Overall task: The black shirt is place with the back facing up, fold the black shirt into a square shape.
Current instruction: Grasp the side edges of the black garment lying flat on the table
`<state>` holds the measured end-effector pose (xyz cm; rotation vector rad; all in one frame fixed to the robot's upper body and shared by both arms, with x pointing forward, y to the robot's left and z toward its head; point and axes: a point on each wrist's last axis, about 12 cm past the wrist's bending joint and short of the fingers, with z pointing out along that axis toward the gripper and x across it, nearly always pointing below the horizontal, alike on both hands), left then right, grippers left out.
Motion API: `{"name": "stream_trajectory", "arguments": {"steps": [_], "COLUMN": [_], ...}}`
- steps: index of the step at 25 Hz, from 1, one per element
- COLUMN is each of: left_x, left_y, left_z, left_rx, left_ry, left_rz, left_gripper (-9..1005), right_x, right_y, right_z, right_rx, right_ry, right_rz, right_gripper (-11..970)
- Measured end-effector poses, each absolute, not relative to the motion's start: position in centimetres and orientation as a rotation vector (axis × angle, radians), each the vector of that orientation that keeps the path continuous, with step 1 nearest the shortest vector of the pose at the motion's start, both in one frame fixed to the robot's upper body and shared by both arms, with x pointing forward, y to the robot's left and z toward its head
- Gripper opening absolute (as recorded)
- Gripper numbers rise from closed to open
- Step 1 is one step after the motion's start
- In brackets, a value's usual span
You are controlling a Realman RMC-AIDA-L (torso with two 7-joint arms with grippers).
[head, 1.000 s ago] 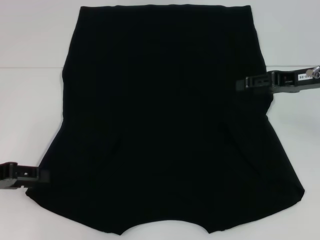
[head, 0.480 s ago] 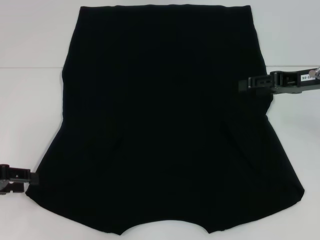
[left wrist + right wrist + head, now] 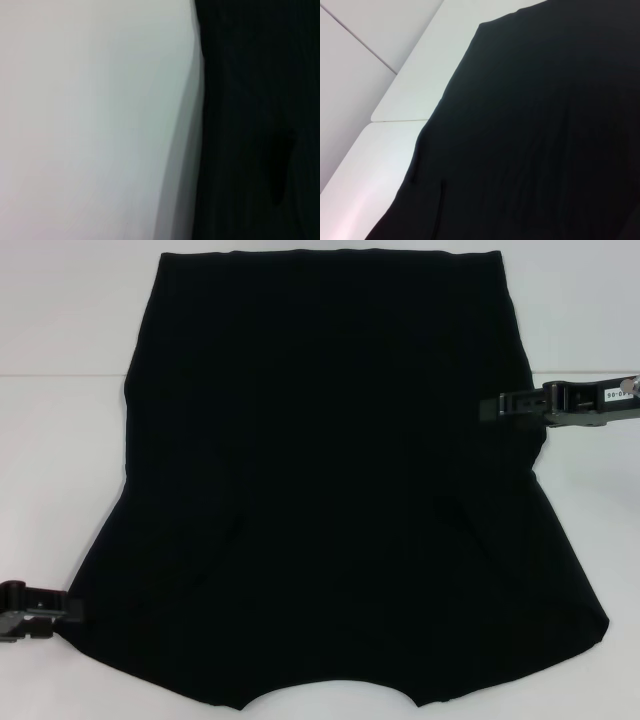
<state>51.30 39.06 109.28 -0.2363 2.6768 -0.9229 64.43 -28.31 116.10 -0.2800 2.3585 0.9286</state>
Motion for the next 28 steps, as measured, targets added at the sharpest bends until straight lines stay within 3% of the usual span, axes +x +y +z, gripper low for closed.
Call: {"name": "stream_trajectory", "arguments": {"steps": [28], "left_x": [53.9], "left_y": [36.6], "left_z": [108.6], "left_rx": [-0.225], "left_ry": [2.686], "left_rz": [-0.933], "left_gripper": [579], "right_x": [64.2], "right_y": [-29.3], "right_z": [115.9], "right_rx": [-0.259], "right_ry": [2.36], "right_rz": [0.917], "right_gripper": [809]}}
